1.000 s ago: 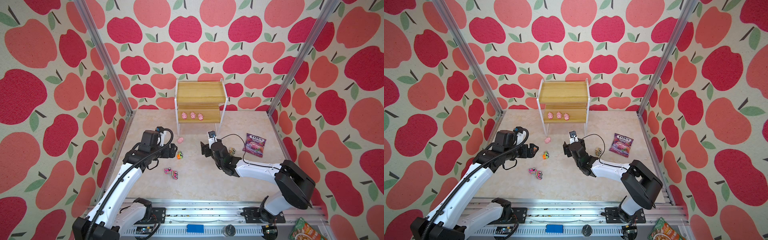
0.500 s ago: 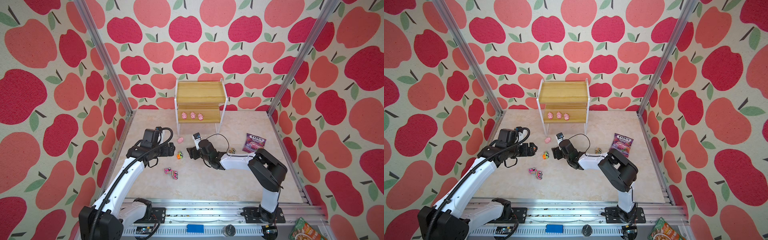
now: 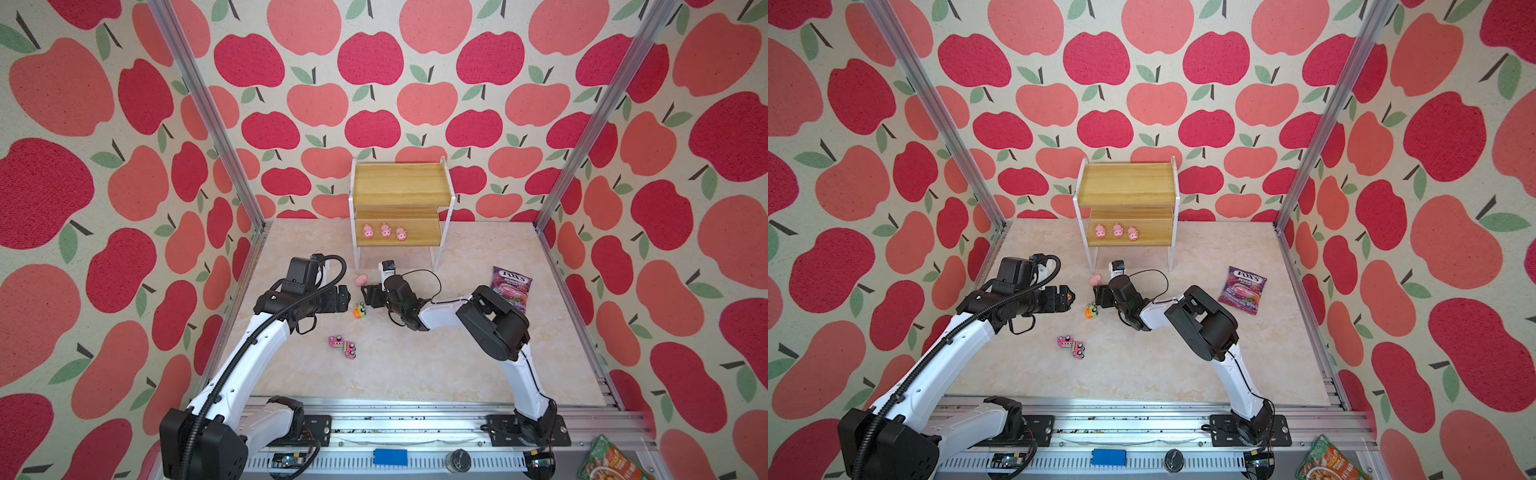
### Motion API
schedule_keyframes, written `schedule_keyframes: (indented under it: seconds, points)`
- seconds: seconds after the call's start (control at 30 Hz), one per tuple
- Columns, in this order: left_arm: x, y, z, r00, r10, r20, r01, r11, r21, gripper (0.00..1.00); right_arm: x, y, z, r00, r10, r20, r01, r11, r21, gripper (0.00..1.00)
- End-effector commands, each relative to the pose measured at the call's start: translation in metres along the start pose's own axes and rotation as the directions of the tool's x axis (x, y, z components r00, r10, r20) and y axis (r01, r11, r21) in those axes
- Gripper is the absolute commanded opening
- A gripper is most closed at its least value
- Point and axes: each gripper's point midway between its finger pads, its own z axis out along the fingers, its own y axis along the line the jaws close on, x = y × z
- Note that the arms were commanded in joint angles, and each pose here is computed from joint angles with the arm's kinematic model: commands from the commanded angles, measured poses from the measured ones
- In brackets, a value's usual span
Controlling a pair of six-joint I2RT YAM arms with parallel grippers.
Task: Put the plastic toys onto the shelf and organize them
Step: 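Move the right gripper to the pink pig by the shelf leg and close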
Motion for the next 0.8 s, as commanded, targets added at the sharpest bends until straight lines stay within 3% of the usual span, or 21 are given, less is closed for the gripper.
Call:
schedule_keyframes:
  seconds: [0.0,0.53,0.77]
  points:
    - [0.003,-0.001,0.000,1.000,0.000,-0.013,0.001,1.000,0.010,0.93,-0.020,0.004,0.010,0.994,0.091,0.057,-0.088,0.995,-0.049,0.73]
    - [0.002,-0.003,-0.002,1.000,0.001,-0.008,-0.001,1.000,0.023,0.93,-0.014,0.003,0.046,0.992,0.129,-0.005,-0.129,0.986,-0.104,0.70]
    - [0.002,-0.004,-0.001,1.000,0.002,-0.009,-0.001,1.000,0.026,0.92,-0.008,0.003,0.054,0.993,0.118,-0.028,-0.120,0.987,-0.107,0.63]
